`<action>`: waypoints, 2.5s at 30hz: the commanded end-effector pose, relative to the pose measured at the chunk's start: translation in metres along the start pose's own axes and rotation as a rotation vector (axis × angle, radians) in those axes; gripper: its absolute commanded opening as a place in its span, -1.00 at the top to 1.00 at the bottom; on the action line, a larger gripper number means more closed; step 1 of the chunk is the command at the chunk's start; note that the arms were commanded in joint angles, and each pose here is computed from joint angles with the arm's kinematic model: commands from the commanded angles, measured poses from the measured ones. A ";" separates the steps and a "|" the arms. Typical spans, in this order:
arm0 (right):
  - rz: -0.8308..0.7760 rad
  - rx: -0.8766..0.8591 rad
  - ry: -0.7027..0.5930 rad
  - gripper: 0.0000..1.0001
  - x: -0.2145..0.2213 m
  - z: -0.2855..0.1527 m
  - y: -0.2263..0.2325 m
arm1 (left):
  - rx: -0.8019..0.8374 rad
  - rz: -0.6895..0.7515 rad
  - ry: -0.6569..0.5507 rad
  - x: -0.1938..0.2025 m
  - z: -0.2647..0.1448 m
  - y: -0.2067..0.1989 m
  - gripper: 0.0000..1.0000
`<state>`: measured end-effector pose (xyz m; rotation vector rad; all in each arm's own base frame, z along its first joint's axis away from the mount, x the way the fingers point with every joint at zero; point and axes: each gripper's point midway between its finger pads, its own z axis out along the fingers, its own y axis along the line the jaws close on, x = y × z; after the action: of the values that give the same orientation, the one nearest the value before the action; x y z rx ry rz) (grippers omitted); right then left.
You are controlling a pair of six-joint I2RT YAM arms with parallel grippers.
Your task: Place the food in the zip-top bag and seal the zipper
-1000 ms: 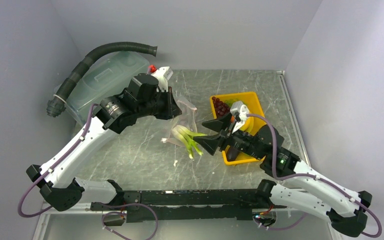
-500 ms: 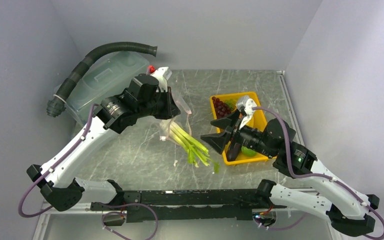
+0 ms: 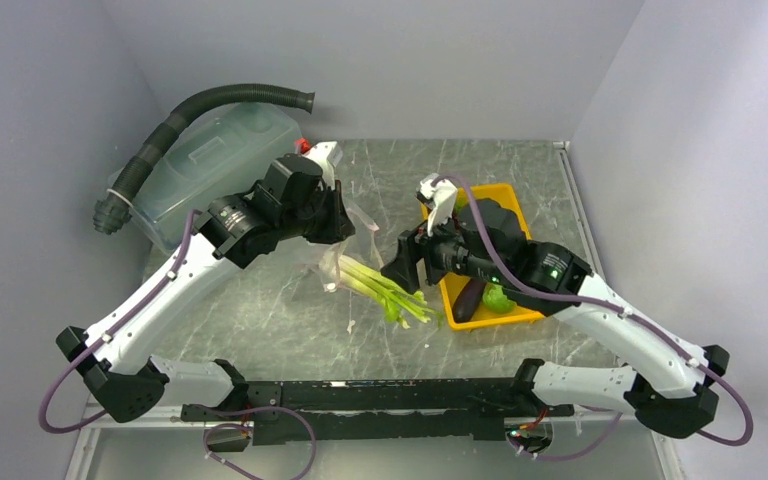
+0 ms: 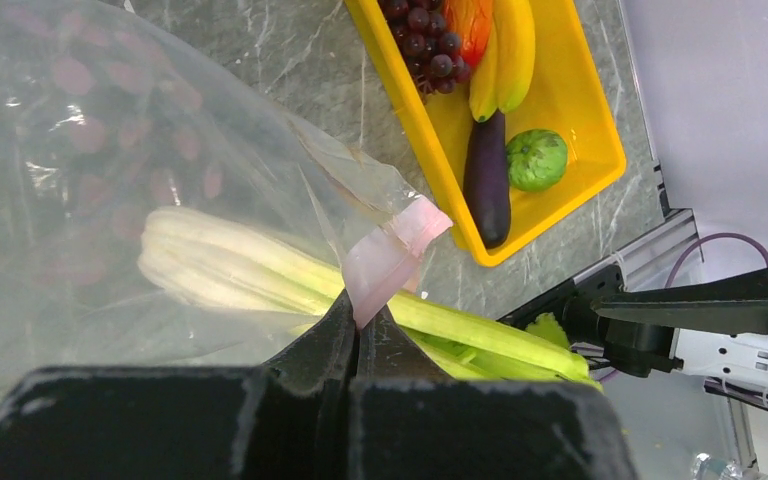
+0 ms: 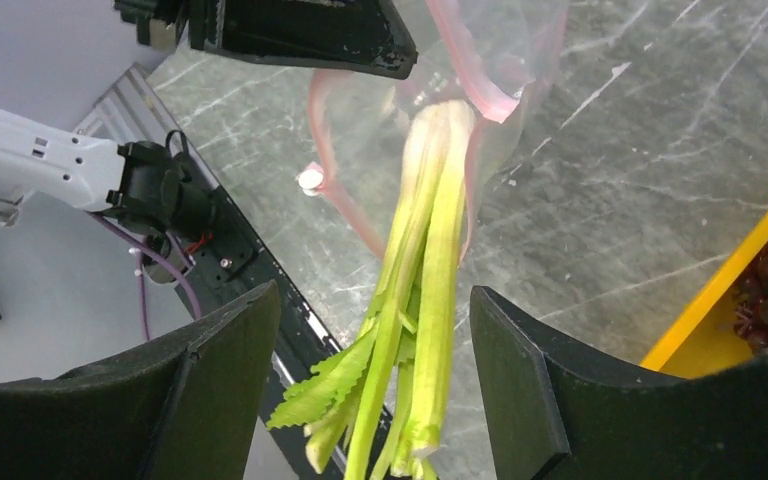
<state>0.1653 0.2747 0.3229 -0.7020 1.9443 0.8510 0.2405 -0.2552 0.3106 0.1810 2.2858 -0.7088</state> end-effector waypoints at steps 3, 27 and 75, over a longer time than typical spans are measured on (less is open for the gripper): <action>0.051 0.079 0.135 -0.45 0.009 0.005 -0.006 | 0.018 -0.017 -0.076 -0.016 -0.011 -0.004 1.00; 0.150 0.009 0.431 -0.38 0.095 0.047 0.000 | 0.003 -0.022 -0.073 -0.014 -0.007 -0.001 1.00; 0.123 0.065 0.353 1.00 0.051 0.054 0.016 | 0.039 0.005 -0.007 0.010 -0.002 0.002 1.00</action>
<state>0.1527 0.3033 0.2469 -0.7474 2.3716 0.7203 0.2323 -0.2486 0.2836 0.1908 2.3443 -0.6769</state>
